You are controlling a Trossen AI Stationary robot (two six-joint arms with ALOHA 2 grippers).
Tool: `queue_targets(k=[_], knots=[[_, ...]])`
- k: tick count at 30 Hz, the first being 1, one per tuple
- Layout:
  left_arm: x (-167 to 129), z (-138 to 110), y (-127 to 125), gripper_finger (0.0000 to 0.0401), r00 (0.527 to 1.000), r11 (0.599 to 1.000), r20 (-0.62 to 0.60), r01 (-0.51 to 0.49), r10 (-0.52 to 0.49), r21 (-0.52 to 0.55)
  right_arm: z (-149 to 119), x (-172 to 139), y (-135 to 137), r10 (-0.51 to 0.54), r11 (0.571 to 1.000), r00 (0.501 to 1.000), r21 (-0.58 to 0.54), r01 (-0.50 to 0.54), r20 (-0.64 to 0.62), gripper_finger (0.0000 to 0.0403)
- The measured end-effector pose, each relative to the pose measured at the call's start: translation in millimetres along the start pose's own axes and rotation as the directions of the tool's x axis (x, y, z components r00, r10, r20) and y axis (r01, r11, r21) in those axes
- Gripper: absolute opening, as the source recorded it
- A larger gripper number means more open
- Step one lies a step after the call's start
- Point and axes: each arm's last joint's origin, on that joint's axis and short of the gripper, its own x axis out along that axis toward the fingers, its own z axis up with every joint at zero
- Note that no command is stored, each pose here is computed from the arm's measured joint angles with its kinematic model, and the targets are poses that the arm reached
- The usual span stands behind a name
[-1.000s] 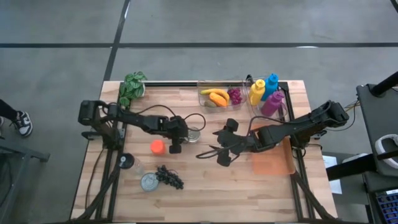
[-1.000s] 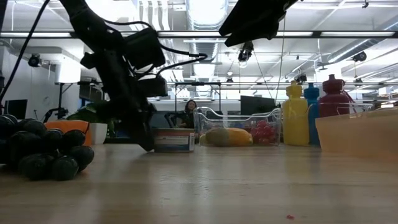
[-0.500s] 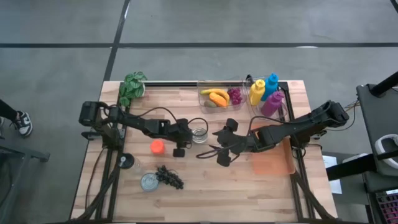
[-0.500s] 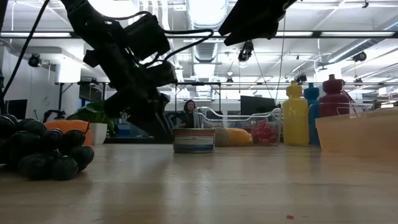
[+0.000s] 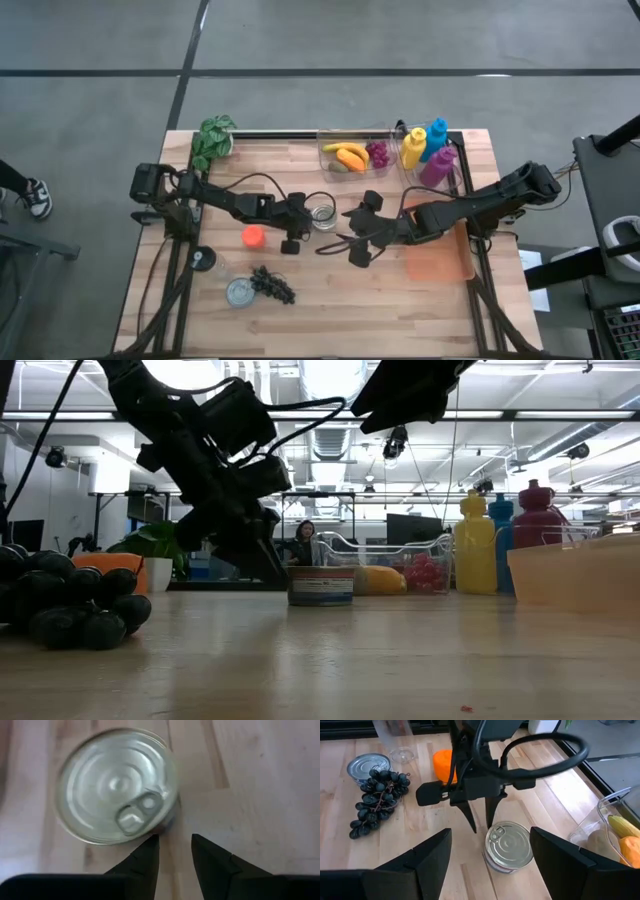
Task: Pick & Place Food Item
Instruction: Put the blue and pink tuna can into the orange bin
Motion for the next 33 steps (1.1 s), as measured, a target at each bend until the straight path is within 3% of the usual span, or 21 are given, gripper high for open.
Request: queue_targets(k=[18, 33], knots=[[25, 16, -13, 0.0118, 0.997, 0.993, 0.041, 0.054, -0.058, 0.107, -1, 0, 0, 0.0, 1.0, 1.0, -0.009, 0.0, -0.001, 0.0247], [6, 17, -13, 0.0118, 0.998, 0.991, -0.007, 0.063, -0.063, 0.116, -2, 0, 0, -0.002, 1.0, 1.0, -0.022, 0.002, -0.005, 0.0266]])
